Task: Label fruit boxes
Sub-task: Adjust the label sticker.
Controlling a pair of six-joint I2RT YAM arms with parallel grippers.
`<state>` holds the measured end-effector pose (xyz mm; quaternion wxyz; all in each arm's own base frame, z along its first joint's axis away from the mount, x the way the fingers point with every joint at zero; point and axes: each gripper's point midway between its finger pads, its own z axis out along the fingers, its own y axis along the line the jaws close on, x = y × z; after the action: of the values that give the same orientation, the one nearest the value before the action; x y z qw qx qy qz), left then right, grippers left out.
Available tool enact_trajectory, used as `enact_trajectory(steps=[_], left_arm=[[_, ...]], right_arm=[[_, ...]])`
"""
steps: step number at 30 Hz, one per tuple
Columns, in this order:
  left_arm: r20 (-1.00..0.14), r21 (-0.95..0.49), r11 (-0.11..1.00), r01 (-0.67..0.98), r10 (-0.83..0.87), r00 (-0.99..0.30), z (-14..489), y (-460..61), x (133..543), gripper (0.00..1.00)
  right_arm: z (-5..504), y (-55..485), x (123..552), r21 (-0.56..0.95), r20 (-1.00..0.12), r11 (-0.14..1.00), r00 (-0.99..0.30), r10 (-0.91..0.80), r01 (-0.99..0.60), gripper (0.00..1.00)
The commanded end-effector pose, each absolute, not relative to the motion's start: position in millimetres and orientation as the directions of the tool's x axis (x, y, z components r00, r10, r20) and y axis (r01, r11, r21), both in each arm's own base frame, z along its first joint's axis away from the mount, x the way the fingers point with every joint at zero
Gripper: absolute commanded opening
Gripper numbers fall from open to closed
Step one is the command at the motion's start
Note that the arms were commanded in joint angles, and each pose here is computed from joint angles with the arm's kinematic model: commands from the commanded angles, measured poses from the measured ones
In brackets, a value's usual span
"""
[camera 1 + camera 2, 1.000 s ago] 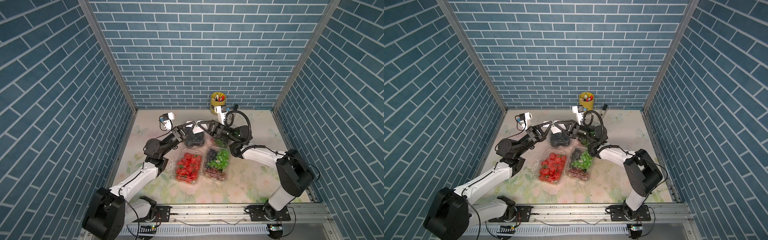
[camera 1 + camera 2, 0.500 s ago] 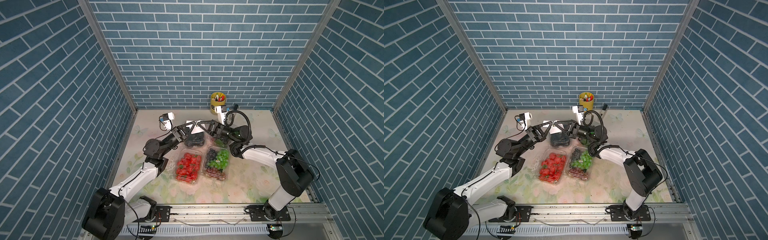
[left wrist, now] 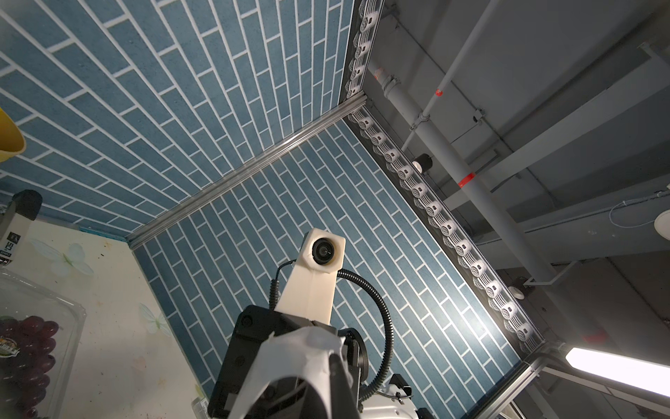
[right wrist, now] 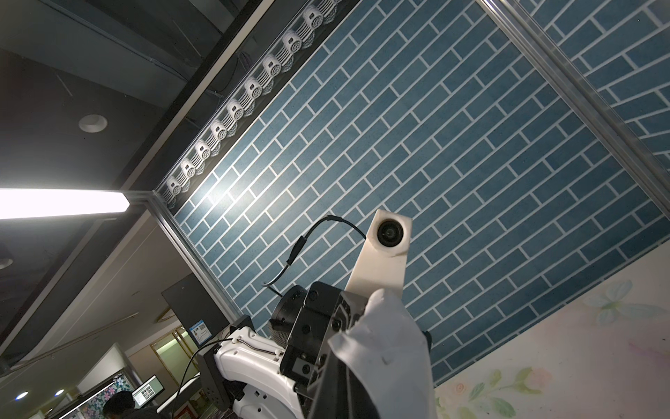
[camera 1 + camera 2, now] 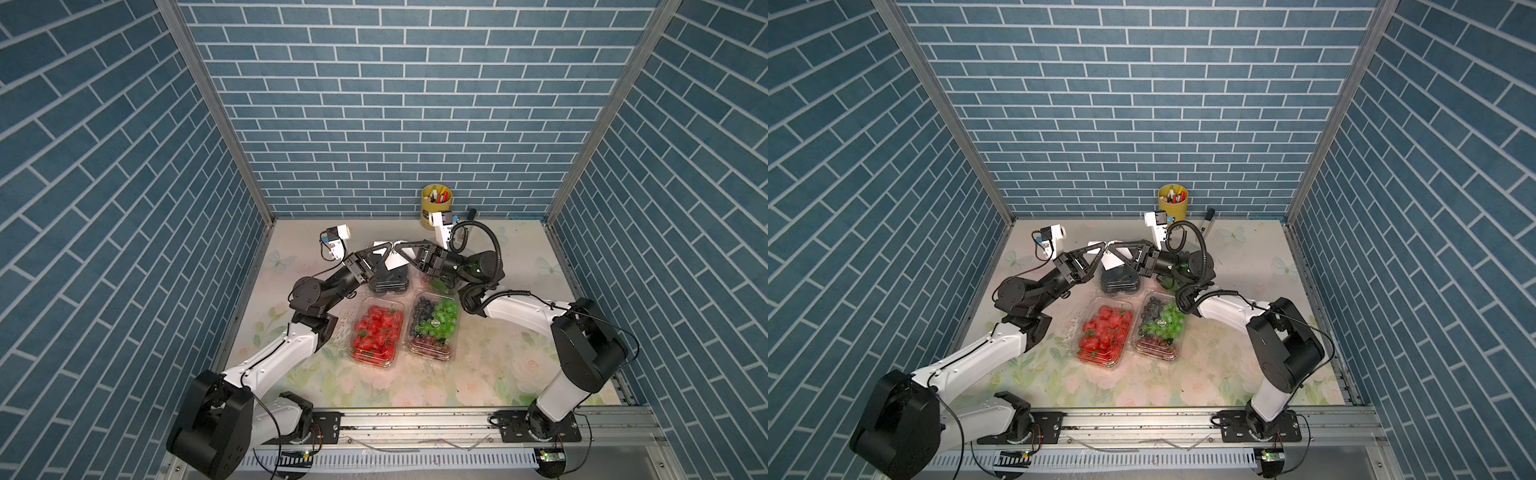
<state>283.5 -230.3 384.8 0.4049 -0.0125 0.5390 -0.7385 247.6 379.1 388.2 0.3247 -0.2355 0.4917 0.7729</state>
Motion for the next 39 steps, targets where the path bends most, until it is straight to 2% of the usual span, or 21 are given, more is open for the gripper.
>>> enact_trajectory(steps=[1, 9, 15, 26, 39], left_arm=[[-0.446, -0.785, -0.114, 0.609, -0.580, -0.682, 387.9, -236.1, 272.2, 0.00], [-0.461, -0.771, -0.107, 0.628, -0.587, -0.665, 398.5, -230.8, 264.2, 0.00], [-0.464, -0.769, -0.106, 0.631, -0.586, -0.664, 398.7, -231.2, 264.3, 0.00], [-0.441, -0.794, -0.106, 0.599, -0.577, -0.687, 383.3, -237.1, 275.8, 0.00], [-0.447, -0.799, -0.085, 0.596, -0.580, -0.681, 380.2, -236.2, 275.7, 0.00]], right_arm=[[400.1, 382.1, 233.4, 0.572, -0.705, -0.354, -0.664, 0.249, -0.740, 0.00], [389.4, 369.8, 257.4, 0.609, -0.673, -0.292, -0.676, 0.302, -0.737, 0.00], [387.1, 371.3, 259.8, 0.617, -0.668, -0.293, -0.683, 0.297, -0.731, 0.00], [398.8, 378.5, 239.3, 0.579, -0.699, -0.342, -0.667, 0.257, -0.740, 0.00], [404.9, 374.7, 234.0, 0.567, -0.703, -0.347, -0.658, 0.268, -0.747, 0.00]])
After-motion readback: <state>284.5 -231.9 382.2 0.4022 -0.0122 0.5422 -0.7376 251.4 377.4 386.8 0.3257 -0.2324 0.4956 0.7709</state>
